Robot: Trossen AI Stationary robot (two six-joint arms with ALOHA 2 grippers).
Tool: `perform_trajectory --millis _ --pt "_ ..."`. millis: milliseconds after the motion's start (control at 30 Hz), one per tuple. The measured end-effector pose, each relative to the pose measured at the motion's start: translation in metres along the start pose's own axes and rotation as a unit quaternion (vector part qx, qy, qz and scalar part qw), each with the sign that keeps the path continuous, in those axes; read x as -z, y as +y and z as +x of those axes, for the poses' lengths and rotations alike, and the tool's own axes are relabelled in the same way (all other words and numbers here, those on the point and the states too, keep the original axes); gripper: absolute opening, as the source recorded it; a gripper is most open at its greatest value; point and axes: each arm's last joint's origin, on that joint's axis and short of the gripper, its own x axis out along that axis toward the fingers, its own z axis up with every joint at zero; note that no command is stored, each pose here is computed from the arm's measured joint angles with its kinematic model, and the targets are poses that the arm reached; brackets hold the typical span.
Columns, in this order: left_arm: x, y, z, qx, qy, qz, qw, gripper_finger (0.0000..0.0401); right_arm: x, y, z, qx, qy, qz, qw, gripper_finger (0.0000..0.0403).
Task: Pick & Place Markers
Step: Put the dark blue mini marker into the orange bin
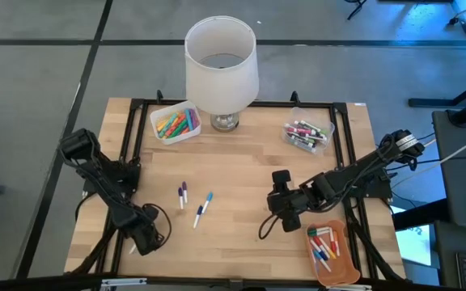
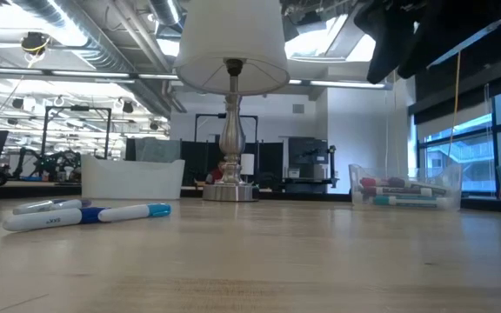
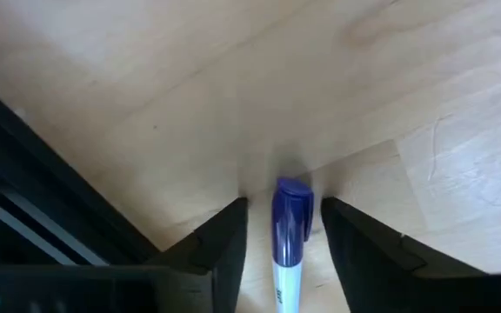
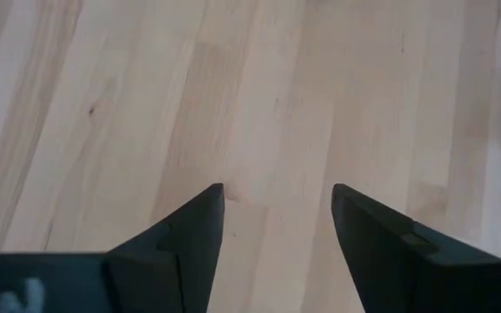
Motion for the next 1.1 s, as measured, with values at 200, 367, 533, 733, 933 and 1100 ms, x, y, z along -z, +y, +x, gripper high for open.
perform_trajectory --millis 200,367,533,733,933,1100 --pt "-0.003 -0.012 -0.014 -0.003 -0.030 0.002 1.000 0.0064 0.000 0.000 0.000 0.000 -0.002 -0.009 1.000 0.0212" --pt "-0.014 -0.027 -0.027 0.036 -0.095 0.019 0.995 0.0026 -0.002 0.000 0.000 -0.001 -0.011 -0.004 1.000 0.0212" --pt "-0.022 -0.044 -0.044 0.081 -0.174 0.064 0.979 0.0036 -0.004 0.000 0.000 -0.002 -0.019 0.013 1.000 0.0212" --pt "-0.041 -0.061 -0.067 0.109 -0.296 0.111 0.942 0.0035 -0.010 -0.001 0.005 0.024 -0.068 0.067 0.995 0.0212" --pt "-0.061 -0.077 -0.090 0.133 -0.506 0.123 0.843 0.0031 -0.002 -0.006 0.045 -0.030 -0.241 0.160 0.957 0.0212" --pt "-0.067 -0.093 -0.104 0.185 -0.604 0.077 0.771 0.0038 0.023 -0.026 0.069 -0.074 -0.366 0.205 0.905 0.0212"
